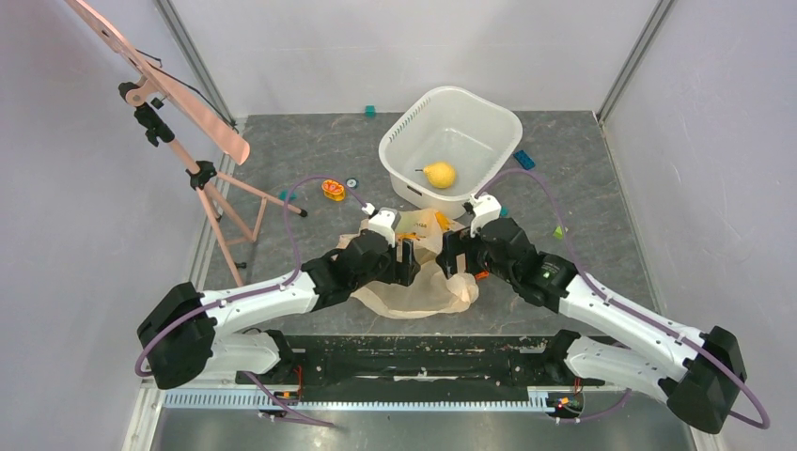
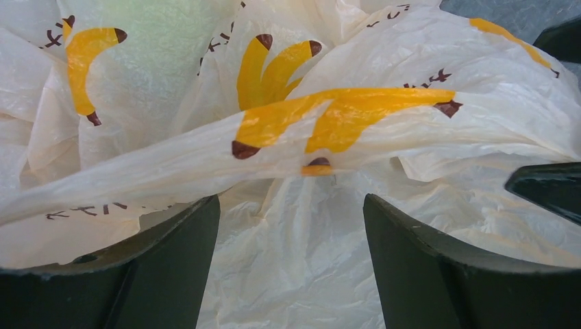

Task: Take the fake fruits out of the plastic bag
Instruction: Adjust the plastic bag at the center of the board.

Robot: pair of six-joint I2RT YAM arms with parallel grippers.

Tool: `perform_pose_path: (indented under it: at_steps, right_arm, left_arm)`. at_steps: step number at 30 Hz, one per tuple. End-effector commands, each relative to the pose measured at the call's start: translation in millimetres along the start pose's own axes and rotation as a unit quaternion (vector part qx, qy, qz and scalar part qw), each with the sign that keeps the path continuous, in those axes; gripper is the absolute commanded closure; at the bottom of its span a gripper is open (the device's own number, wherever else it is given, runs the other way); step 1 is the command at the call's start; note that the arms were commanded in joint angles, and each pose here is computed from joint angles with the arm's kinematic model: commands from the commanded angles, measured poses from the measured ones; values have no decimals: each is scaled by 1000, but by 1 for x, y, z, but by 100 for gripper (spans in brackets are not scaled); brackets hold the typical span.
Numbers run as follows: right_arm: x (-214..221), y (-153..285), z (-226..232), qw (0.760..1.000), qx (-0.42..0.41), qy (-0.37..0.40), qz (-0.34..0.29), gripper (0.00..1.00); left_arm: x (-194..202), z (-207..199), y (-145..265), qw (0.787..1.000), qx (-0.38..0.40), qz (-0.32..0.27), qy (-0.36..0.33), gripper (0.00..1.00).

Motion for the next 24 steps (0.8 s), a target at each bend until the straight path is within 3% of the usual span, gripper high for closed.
perform_pose_path:
  at_steps: [1, 7, 10, 11, 20, 24]
  right_arm:
    - [5, -6, -2, 1000, 13, -8, -14, 8]
    - [5, 0, 10, 997, -72, -21, -26, 72]
    - [0, 12, 23, 991, -126, -38, -35, 96]
    - [-3, 18, 28, 988, -143, -45, -43, 100]
    - [8, 65, 90, 966, -251, -59, -23, 100]
    - [25, 76, 122, 970, -241, -24, -12, 100]
  left_arm:
    - [-13, -4, 0, 1000, -2, -29, 12, 17]
    - [-11, -4, 4, 999, 5, -29, 12, 19]
    - [-11, -6, 10, 999, 10, -31, 8, 21]
    - [-12, -7, 12, 999, 13, -35, 6, 22]
    - [-9, -15, 44, 999, 27, -41, -9, 25]
    - [-5, -21, 52, 999, 30, -41, -18, 26]
Point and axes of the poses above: each gripper's point midway between its finger pads, its own y axis back along the fingers, its own z axis along the line the jaws close on, x = y × z, the point moved 10 cm from there along y, back along the fingers, and after that the axes turned 12 degrees about -y, right-handed, at the moved point
